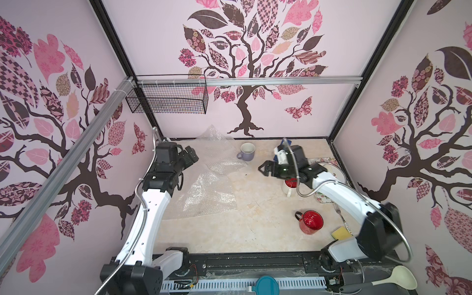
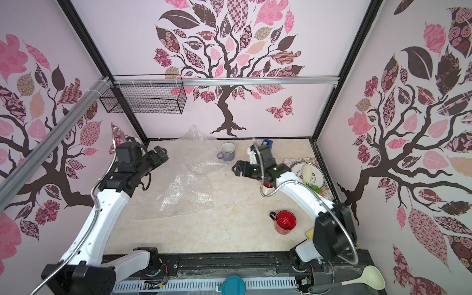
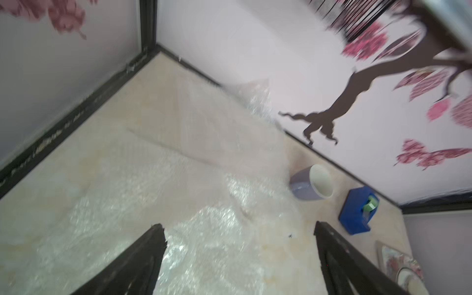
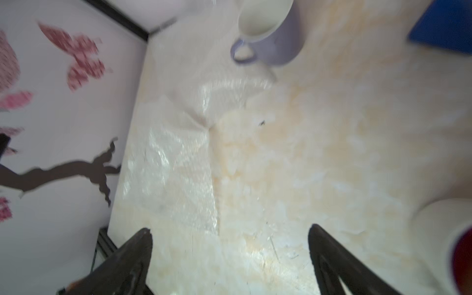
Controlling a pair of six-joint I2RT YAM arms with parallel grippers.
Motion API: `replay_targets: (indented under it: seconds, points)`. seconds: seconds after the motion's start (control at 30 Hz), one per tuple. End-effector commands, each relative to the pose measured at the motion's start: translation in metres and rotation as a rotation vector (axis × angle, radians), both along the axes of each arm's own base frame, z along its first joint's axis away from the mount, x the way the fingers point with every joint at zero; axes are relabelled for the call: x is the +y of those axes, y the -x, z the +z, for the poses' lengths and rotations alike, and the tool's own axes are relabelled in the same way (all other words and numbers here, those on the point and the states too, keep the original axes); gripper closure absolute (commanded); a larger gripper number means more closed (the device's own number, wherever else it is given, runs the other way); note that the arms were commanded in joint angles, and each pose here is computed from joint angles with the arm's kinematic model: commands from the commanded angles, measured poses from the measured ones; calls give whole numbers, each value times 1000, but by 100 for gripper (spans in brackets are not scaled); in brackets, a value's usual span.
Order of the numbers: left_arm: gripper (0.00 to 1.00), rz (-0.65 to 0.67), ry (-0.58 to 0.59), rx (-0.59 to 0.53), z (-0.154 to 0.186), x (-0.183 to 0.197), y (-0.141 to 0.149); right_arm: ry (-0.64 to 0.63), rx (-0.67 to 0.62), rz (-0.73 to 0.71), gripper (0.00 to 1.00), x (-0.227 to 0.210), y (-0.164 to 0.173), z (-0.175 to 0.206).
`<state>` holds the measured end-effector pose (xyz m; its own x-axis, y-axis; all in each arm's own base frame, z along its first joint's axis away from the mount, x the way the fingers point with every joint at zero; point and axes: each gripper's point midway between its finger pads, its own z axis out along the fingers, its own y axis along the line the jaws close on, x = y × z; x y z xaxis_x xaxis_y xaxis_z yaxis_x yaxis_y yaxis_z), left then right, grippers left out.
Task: Wrap mugs in bubble wrap
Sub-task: Pick up the bubble wrap from the bubble wrap.
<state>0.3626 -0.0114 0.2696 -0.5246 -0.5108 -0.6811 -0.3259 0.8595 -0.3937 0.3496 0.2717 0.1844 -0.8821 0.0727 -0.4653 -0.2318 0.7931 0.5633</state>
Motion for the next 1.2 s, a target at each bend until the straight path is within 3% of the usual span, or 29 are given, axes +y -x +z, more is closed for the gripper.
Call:
replay_targets:
  seconds: [0.0, 0.27, 0.47, 0.73, 0.93, 1.07, 1.17]
  points:
    - [6, 0, 16, 298, -54, -2, 46, 142, 199, 80, 8, 24, 25, -55]
    - [6, 27, -6, 391, -84, 5, 67, 194, 188, 163, 14, 99, 17, -102]
    - [8, 0, 33, 400, -94, -3, 73, 230, 181, 149, 21, 118, -4, -137]
    - [8, 10, 23, 404, -107, 1, 97, 214, 168, 216, 35, 159, -27, -148]
    - [8, 25, -19, 398, -102, 9, 102, 147, 137, 205, 68, 178, -28, -135]
    - [8, 21, -30, 375, -94, 9, 93, 128, 101, 194, 98, 179, -31, -112]
    - [8, 16, -39, 351, -84, 9, 86, 130, 25, 151, 100, 167, -35, -64]
